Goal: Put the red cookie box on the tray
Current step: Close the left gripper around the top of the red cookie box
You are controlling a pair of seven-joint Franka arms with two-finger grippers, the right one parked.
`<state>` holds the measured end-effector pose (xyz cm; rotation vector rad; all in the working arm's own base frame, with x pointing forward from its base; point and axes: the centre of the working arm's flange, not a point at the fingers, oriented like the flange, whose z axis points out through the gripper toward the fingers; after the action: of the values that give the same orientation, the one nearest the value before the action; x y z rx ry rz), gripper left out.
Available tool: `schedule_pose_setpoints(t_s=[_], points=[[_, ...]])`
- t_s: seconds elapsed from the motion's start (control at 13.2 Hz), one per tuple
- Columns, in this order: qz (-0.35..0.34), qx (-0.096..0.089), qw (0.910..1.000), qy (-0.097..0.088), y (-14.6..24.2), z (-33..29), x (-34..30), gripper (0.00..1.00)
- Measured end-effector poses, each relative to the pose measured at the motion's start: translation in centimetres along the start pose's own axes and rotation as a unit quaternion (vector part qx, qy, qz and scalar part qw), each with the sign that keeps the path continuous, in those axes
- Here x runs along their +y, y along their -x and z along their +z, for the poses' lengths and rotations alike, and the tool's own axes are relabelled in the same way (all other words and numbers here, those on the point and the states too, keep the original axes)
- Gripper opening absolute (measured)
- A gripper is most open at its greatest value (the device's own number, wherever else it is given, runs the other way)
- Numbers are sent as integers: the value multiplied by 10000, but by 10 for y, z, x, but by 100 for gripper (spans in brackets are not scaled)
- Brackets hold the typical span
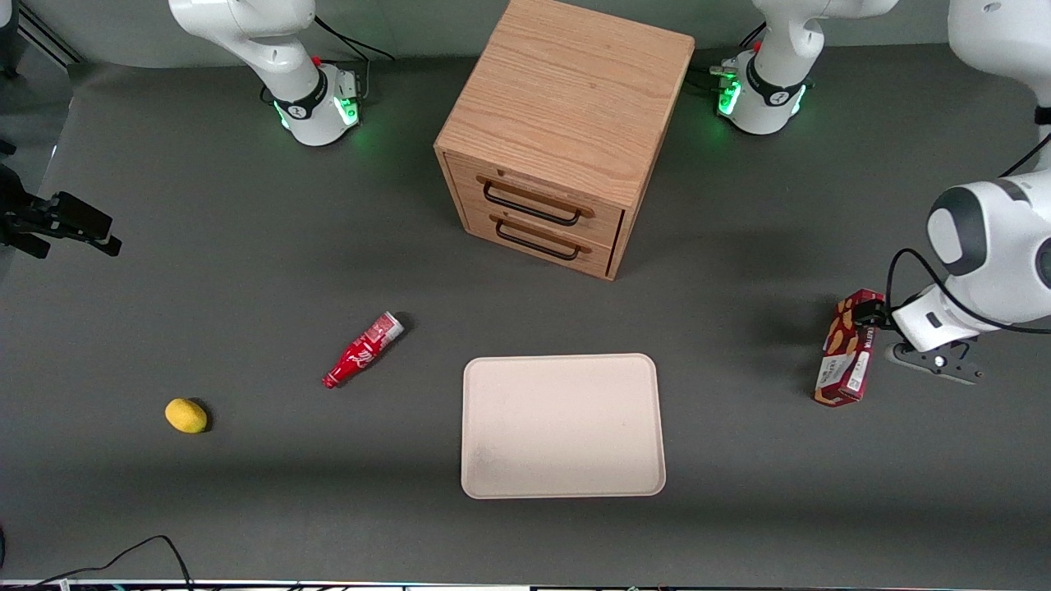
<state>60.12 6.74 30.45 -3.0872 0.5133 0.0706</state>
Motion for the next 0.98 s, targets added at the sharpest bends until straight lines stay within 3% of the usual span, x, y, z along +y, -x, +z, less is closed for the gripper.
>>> schedule_pose_setpoints(t_s=[0.45,0.98], points=[[13,249,9996,-89,-3,44,-3,100],[10,333,9994,-65,-4,53,-4,100]])
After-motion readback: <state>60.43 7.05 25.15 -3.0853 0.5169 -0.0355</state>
